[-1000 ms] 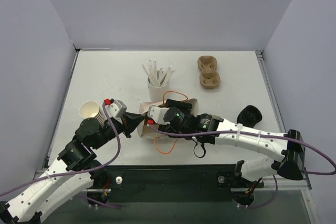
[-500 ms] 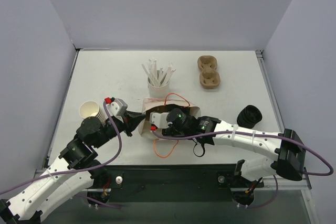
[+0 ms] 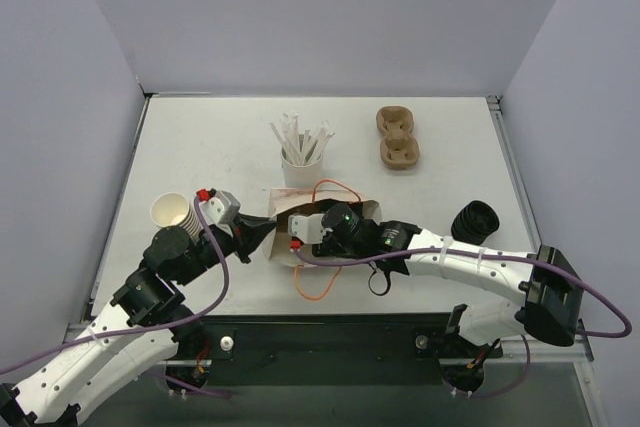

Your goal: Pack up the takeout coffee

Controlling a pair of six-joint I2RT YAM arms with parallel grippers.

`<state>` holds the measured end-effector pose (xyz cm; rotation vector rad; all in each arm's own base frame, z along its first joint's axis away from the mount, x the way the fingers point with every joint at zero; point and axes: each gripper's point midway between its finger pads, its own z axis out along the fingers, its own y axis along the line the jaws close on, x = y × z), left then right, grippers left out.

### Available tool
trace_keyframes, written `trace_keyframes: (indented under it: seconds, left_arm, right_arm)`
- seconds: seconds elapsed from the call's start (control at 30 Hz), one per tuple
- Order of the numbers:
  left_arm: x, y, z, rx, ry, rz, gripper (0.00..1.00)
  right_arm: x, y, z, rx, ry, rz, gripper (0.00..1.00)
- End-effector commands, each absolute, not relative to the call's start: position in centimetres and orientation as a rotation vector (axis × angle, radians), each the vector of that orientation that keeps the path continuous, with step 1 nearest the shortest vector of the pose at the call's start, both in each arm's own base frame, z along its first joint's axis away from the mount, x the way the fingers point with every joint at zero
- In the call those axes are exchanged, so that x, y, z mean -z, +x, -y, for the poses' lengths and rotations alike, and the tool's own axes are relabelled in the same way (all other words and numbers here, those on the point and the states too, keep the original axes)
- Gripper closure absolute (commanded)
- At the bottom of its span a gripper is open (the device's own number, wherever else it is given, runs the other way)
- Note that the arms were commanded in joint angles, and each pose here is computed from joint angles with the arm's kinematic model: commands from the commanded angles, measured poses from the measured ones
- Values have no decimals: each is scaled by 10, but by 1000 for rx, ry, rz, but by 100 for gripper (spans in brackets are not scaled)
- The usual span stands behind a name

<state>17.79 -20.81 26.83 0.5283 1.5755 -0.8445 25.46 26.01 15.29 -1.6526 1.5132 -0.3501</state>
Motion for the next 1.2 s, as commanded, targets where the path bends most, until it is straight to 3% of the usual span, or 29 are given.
trace_keyframes:
  seconds: [0.0,1.17]
  left_arm:
    - [-282,175,209,861,549,-1507,100]
    - [-275,173,209,874,538,-1536,100]
  right_arm:
    - [-158,254,-258,343,-1675,-1522,46]
    - [-141,252,-268,326,-1723,-1525,46]
